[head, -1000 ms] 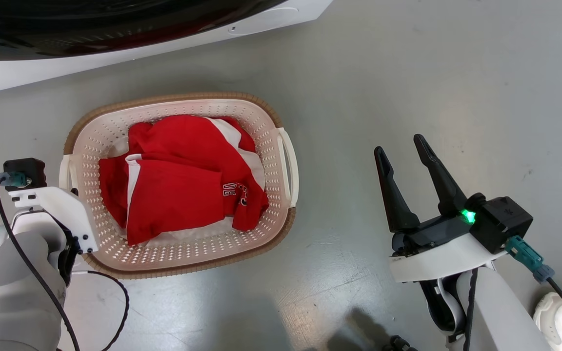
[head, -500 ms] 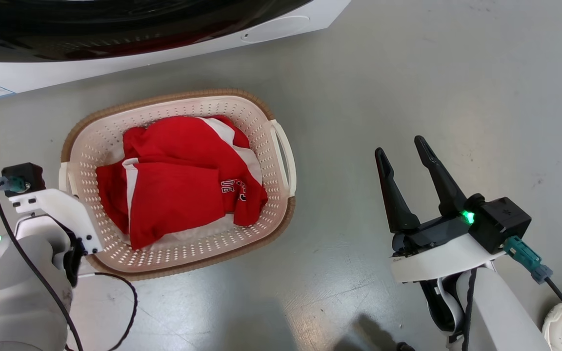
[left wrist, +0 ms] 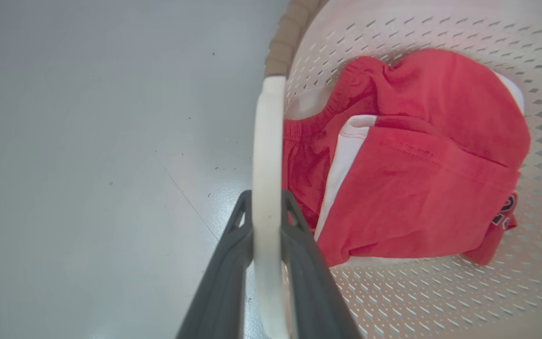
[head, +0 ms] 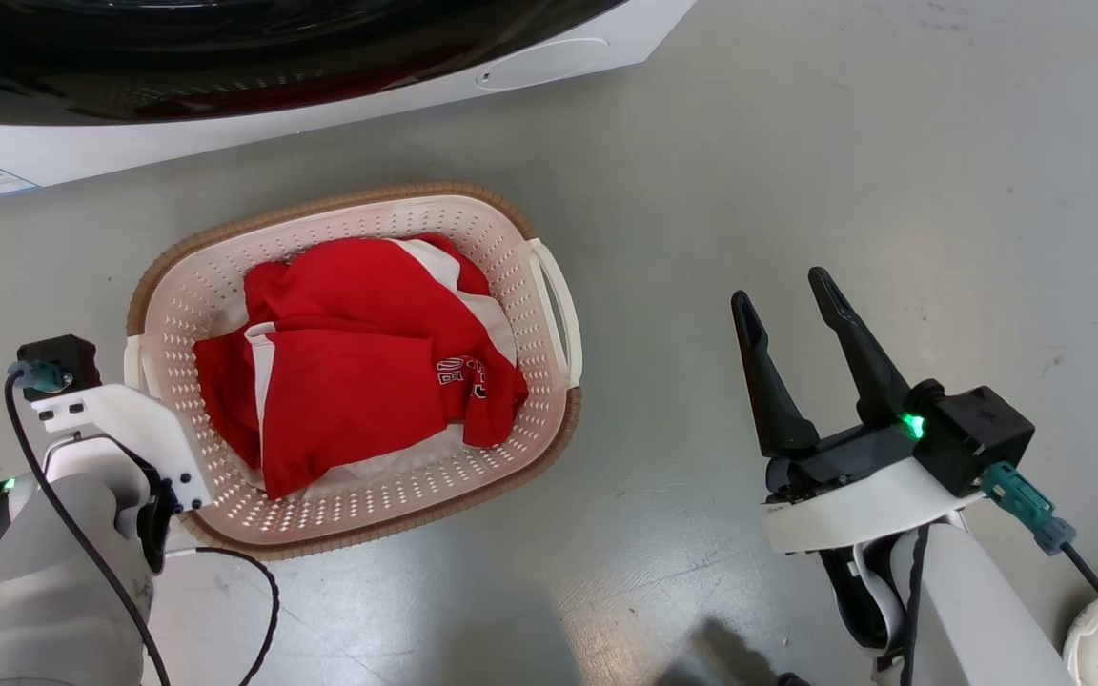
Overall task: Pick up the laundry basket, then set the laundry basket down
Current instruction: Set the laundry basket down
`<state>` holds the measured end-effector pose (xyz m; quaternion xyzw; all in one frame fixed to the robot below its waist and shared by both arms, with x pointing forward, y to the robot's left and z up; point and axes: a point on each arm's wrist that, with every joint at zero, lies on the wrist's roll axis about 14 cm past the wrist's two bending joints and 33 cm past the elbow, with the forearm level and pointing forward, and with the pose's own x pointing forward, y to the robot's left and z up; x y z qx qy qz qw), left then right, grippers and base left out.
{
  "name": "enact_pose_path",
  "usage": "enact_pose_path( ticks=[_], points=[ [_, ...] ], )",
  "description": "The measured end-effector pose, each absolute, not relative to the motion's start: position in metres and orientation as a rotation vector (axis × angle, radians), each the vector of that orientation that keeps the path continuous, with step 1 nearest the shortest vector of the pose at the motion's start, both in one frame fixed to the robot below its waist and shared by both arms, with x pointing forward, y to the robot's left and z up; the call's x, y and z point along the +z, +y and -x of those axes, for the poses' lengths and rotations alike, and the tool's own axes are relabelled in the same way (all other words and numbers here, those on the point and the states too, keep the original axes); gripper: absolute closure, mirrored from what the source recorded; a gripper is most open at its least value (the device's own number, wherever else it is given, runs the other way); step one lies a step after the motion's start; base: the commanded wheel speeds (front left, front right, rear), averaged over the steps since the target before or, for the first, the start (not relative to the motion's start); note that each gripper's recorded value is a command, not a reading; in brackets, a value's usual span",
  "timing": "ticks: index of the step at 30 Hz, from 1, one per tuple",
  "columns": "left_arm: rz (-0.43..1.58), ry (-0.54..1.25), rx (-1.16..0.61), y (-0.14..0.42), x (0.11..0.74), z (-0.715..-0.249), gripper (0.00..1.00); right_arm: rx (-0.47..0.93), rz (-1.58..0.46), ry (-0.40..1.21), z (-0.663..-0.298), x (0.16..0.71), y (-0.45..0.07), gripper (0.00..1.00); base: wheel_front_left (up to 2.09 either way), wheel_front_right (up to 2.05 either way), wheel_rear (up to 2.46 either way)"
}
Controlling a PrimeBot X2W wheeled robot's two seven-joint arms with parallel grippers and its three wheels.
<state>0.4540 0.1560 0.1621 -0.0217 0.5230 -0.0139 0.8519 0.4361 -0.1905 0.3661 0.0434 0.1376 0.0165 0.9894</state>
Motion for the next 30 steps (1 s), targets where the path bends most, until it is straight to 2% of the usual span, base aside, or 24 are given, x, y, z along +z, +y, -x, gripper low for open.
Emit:
enact_pose_path(
  ticks=[8, 9, 10, 11, 12, 30],
  points=[
    [0.052, 1.101, -0.030, 0.154, 0.163, -0.453, 1.00, 0.035, -0.089, 0.274, -0.437, 0.366, -0.190, 0.00, 0.00, 0.00, 0.00],
    [0.054, 1.101, -0.029, 0.155, 0.163, -0.453, 0.79, 0.036, -0.089, 0.275, -0.437, 0.366, -0.189, 0.00, 0.00, 0.00, 0.00],
    [0.057, 1.102, -0.026, 0.155, 0.163, -0.452, 0.51, 0.037, -0.090, 0.276, -0.437, 0.366, -0.189, 0.00, 0.00, 0.00, 0.00],
    [0.057, 1.102, -0.026, 0.155, 0.163, -0.452, 0.09, 0.038, -0.090, 0.276, -0.437, 0.366, -0.188, 0.00, 0.00, 0.00, 0.00],
    [0.057, 1.103, -0.025, 0.156, 0.163, -0.452, 0.00, 0.039, -0.091, 0.276, -0.437, 0.365, -0.188, 0.00, 0.00, 0.00, 0.00],
    [0.068, 1.030, -0.024, 0.157, 0.179, -0.461, 0.00, 0.049, -0.096, 0.264, -0.438, 0.370, -0.184, 0.00, 0.00, 0.00, 0.00]
  ],
)
